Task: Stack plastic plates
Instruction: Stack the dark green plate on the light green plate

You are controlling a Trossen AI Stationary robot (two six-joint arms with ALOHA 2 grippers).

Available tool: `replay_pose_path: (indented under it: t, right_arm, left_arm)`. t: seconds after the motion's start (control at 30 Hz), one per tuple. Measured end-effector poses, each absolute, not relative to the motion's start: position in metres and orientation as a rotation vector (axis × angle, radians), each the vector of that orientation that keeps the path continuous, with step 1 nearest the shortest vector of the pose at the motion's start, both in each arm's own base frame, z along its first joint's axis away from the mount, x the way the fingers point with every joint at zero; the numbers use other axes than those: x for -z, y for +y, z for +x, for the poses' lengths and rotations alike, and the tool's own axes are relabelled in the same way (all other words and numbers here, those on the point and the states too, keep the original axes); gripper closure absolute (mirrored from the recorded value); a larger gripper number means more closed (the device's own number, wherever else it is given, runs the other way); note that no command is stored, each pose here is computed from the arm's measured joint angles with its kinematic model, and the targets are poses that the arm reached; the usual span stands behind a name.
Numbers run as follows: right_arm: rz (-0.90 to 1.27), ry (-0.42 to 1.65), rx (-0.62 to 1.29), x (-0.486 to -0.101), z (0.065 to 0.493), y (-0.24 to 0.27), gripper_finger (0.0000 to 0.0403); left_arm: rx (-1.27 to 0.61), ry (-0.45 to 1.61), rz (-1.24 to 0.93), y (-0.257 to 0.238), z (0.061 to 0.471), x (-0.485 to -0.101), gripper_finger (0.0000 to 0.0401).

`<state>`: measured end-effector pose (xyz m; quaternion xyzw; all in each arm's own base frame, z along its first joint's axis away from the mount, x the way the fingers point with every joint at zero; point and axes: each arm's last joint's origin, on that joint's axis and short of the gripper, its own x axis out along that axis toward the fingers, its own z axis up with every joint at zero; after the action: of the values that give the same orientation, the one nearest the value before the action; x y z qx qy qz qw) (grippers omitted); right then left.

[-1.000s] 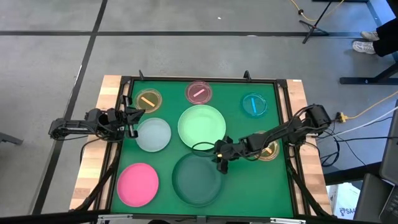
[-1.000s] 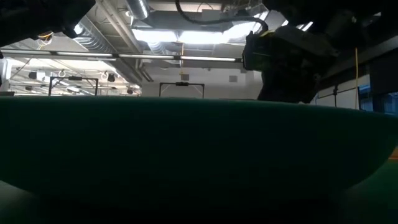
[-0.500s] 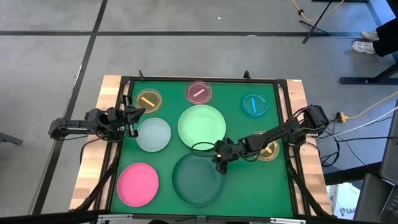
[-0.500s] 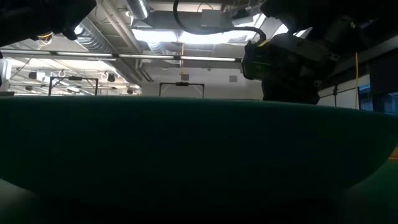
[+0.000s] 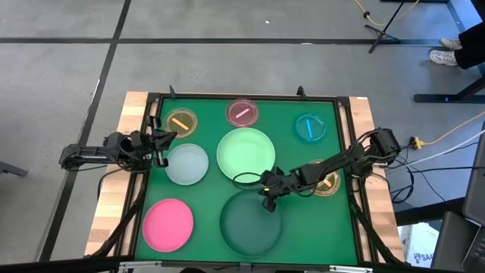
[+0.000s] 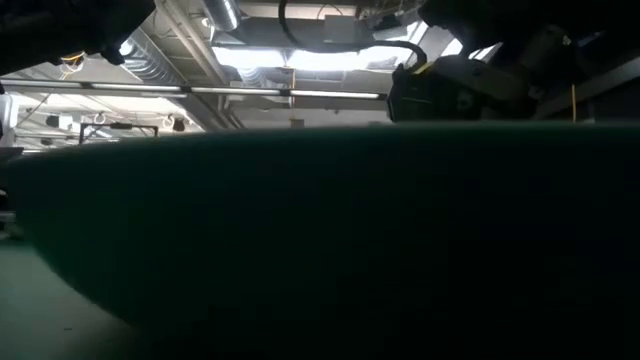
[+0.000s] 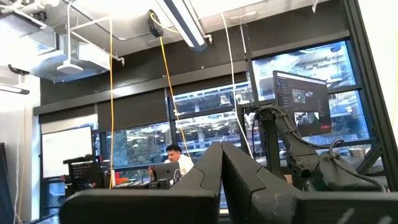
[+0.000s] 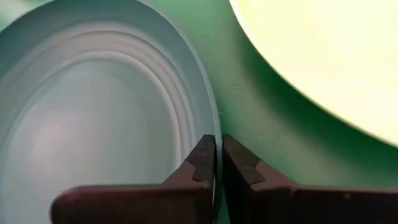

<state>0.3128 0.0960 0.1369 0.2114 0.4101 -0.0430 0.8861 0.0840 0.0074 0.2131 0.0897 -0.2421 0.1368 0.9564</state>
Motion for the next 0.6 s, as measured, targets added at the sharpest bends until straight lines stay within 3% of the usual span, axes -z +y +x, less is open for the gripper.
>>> replay_pose_path:
  t: [0.6]
  right_arm:
    - [0.386, 0.668, 0.030, -0.194, 0.305, 0.081, 0.0401]
  left_arm:
    - [-0.276, -0.492, 0.182, 0.007, 0.084, -0.213, 0.0400]
